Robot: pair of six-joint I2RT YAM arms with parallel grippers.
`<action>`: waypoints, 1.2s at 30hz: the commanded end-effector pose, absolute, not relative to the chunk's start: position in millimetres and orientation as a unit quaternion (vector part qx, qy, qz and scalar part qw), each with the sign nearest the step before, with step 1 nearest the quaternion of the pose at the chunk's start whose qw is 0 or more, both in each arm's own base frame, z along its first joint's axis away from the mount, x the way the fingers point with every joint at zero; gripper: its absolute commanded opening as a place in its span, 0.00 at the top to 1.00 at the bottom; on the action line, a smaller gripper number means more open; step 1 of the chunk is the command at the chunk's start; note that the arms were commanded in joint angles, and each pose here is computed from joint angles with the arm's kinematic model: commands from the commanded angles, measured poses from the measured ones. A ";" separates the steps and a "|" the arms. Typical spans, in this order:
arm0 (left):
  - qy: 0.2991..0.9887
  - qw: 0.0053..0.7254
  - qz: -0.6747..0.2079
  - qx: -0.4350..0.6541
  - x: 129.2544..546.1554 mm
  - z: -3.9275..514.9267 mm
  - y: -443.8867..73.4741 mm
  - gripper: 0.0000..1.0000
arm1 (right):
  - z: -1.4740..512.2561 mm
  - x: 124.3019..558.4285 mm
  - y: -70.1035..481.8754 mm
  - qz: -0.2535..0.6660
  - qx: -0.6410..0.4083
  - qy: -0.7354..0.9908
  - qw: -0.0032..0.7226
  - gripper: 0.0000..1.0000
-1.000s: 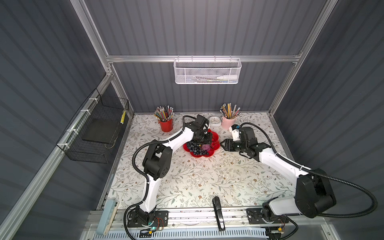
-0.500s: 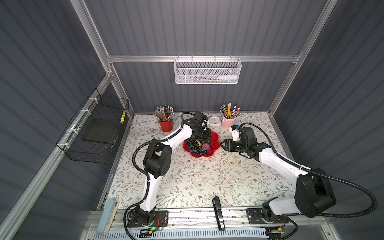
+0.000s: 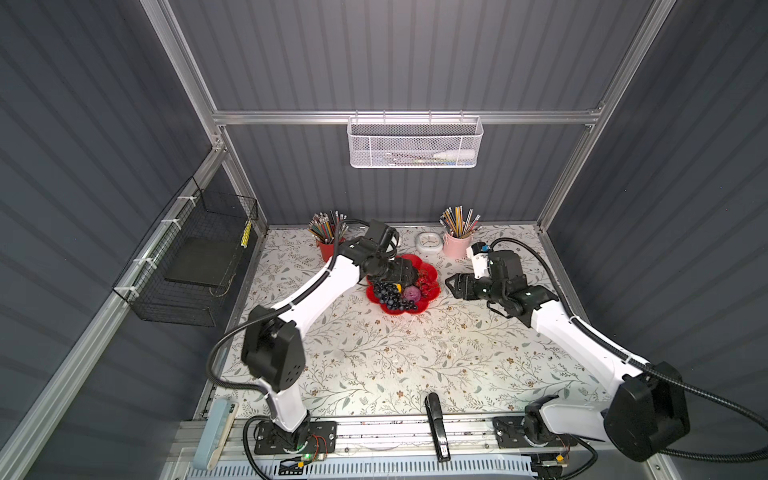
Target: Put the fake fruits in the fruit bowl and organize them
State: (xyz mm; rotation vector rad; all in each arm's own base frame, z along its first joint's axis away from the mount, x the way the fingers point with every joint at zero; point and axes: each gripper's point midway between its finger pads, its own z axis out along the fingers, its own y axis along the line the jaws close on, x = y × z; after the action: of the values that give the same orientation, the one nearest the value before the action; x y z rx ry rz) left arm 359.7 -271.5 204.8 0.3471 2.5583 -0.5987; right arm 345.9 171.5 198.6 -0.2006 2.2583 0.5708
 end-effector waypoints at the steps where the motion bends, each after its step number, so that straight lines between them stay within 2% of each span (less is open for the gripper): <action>1: 0.949 0.264 -0.157 0.072 352.3 190.8 -215.9 0.04 | 206.5 342.4 148.4 0.169 -0.081 0.893 0.408 0.01; 5: 0.933 0.329 -0.140 0.025 353.9 200.6 -160.8 0.00 | 240.5 350.5 113.7 0.134 -0.058 0.869 0.472 0.01; 8: 0.912 0.403 -0.081 -0.008 362.9 212.1 -107.4 0.00 | 272.6 355.2 98.5 0.112 -0.102 0.814 0.560 0.01; 10: 0.891 0.452 -0.013 -0.032 365.2 220.4 -69.7 0.00 | 275.1 359.1 82.7 0.072 -0.113 0.801 0.583 0.01; 12: 0.865 0.497 0.052 -0.046 361.4 223.1 -39.0 0.00 | 272.2 360.7 57.3 0.055 -0.074 0.809 0.581 0.01; 15: 0.837 0.538 0.090 -0.041 351.9 201.6 -20.5 0.00 | 263.6 357.3 25.0 0.013 -0.025 0.780 0.626 0.01; 17: 0.832 0.543 0.111 -0.035 348.4 182.1 -12.8 0.00 | 248.1 352.2 12.5 -0.008 -0.008 0.759 0.652 0.01; 25: 0.839 0.528 0.124 -0.038 379.9 113.1 13.1 0.00 | 173.8 349.5 -21.5 -0.015 0.054 0.762 0.646 0.01; 30: 0.833 0.544 0.075 -0.073 396.1 91.6 25.9 0.00 | 144.2 369.0 -30.8 -0.009 0.062 0.772 0.633 0.01; 36: 0.832 0.551 0.052 -0.045 416.6 70.3 14.6 0.00 | 121.5 386.8 -19.3 0.036 0.030 0.780 0.624 0.01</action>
State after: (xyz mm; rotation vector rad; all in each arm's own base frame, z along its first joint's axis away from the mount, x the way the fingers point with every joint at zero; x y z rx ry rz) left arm 396.3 27.2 59.1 -0.1522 2.0597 0.2008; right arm 370.9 -30.5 96.7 0.1335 1.9174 0.0159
